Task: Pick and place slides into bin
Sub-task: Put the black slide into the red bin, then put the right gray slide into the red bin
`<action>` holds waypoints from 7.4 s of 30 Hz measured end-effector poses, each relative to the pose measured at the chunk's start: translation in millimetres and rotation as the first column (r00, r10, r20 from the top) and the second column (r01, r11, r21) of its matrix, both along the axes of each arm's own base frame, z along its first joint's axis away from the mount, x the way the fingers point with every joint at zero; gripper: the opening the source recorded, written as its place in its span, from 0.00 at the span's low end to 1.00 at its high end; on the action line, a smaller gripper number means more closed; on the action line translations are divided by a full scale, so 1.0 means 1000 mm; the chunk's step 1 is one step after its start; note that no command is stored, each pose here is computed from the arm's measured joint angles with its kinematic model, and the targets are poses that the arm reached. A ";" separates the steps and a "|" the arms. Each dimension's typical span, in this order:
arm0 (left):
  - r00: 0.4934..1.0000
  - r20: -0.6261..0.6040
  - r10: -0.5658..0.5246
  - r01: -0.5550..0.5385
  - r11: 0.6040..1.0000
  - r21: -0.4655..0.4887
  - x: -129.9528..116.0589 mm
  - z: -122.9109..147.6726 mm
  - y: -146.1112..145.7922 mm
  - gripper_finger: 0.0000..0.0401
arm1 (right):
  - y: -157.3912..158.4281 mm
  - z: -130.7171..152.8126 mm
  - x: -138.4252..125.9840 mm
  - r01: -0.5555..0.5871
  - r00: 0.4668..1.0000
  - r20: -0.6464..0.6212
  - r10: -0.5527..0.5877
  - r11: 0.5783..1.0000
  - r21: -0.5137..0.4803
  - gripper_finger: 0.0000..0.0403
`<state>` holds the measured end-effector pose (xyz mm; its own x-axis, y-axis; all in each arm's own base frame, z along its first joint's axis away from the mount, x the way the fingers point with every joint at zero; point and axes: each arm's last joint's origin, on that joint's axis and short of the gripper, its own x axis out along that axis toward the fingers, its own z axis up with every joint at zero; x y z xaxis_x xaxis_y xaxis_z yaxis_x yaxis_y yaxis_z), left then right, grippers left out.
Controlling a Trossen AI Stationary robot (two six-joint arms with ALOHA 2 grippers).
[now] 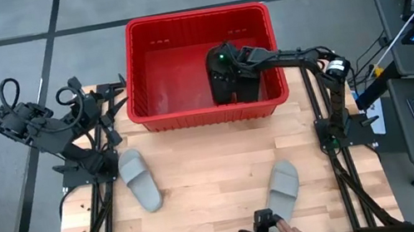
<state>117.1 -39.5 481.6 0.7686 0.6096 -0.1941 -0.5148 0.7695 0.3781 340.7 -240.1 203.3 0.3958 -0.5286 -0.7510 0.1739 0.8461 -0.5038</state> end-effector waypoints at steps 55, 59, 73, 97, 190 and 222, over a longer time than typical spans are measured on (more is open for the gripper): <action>1.000 0.000 0.001 -0.001 1.000 0.000 0.000 0.000 0.000 0.22 | -0.018 -0.009 -0.001 0.054 0.999 0.006 -0.054 0.996 -0.068 0.31; 1.000 0.000 0.000 0.000 1.000 0.000 0.000 0.000 0.000 0.22 | -0.018 -0.009 -0.001 0.054 0.999 0.004 -0.054 0.996 -0.068 0.19; 1.000 0.000 0.001 -0.001 1.000 0.000 0.000 0.000 0.000 0.22 | -0.015 -0.012 -0.004 0.056 0.996 -0.070 -0.062 0.996 -0.076 0.04; 1.000 0.000 0.000 0.000 1.000 0.000 0.000 0.000 0.000 0.22 | 0.000 0.002 0.000 -0.030 0.966 -0.257 0.019 0.999 -0.039 0.04; 0.999 -0.011 -0.037 0.037 0.999 -0.018 0.001 -0.001 -0.001 0.22 | 0.034 0.082 0.021 -0.093 0.982 -0.145 0.117 0.982 0.165 0.53; 0.986 -0.127 -0.106 0.099 0.993 -0.059 -0.003 -0.014 -0.001 0.22 | 0.120 0.232 0.007 0.076 0.962 0.247 -0.118 0.982 0.175 0.01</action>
<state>114.1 -40.1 467.8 0.7927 0.5152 -0.3257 -0.3817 0.8362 0.3938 347.4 -120.4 435.2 0.5381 -0.4536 -0.7104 0.3641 0.8853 -0.2894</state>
